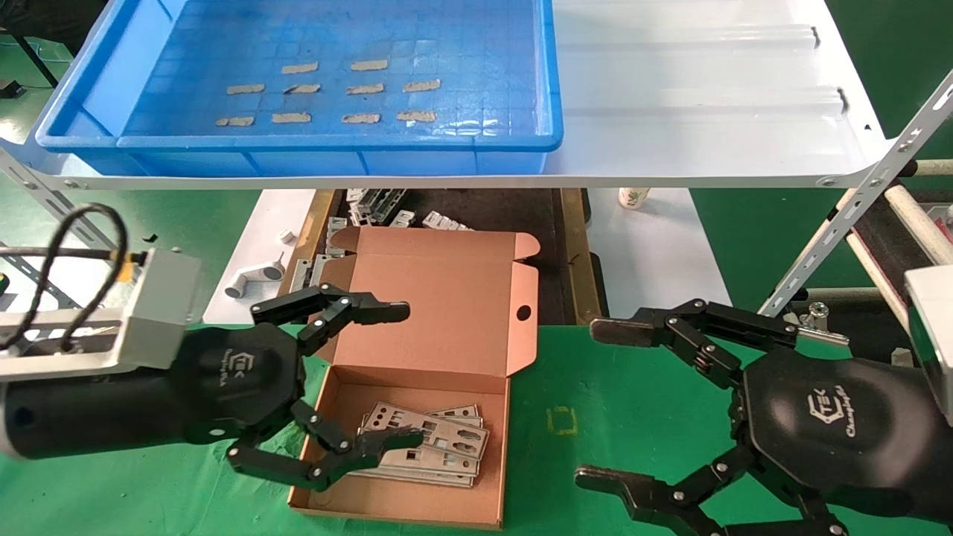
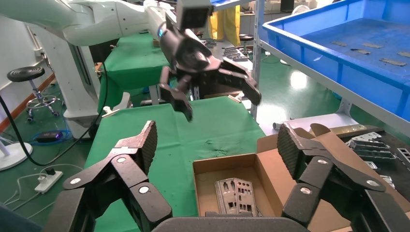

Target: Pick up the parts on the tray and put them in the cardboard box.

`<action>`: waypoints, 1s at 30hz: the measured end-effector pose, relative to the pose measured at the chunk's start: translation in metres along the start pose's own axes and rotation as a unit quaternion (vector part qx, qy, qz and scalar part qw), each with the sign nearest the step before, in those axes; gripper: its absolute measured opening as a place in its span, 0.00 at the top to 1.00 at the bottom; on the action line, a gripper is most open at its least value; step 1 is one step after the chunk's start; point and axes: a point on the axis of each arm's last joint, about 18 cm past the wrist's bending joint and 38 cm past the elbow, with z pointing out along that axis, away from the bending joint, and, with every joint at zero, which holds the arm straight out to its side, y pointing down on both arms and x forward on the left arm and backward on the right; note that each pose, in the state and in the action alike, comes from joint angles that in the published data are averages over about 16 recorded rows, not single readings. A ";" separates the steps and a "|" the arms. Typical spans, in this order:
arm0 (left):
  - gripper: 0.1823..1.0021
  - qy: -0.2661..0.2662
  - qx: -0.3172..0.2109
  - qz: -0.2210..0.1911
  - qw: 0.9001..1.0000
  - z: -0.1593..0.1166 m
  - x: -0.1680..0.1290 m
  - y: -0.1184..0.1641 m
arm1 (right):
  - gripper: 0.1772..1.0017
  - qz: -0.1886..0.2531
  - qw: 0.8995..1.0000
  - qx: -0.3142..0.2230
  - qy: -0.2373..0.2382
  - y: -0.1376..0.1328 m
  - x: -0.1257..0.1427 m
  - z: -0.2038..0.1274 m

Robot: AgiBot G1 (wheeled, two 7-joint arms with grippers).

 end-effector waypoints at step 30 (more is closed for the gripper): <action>0.00 0.021 0.027 0.000 0.999 -0.025 0.039 -0.042 | 0.00 0.000 1.000 0.000 0.000 0.000 0.000 0.000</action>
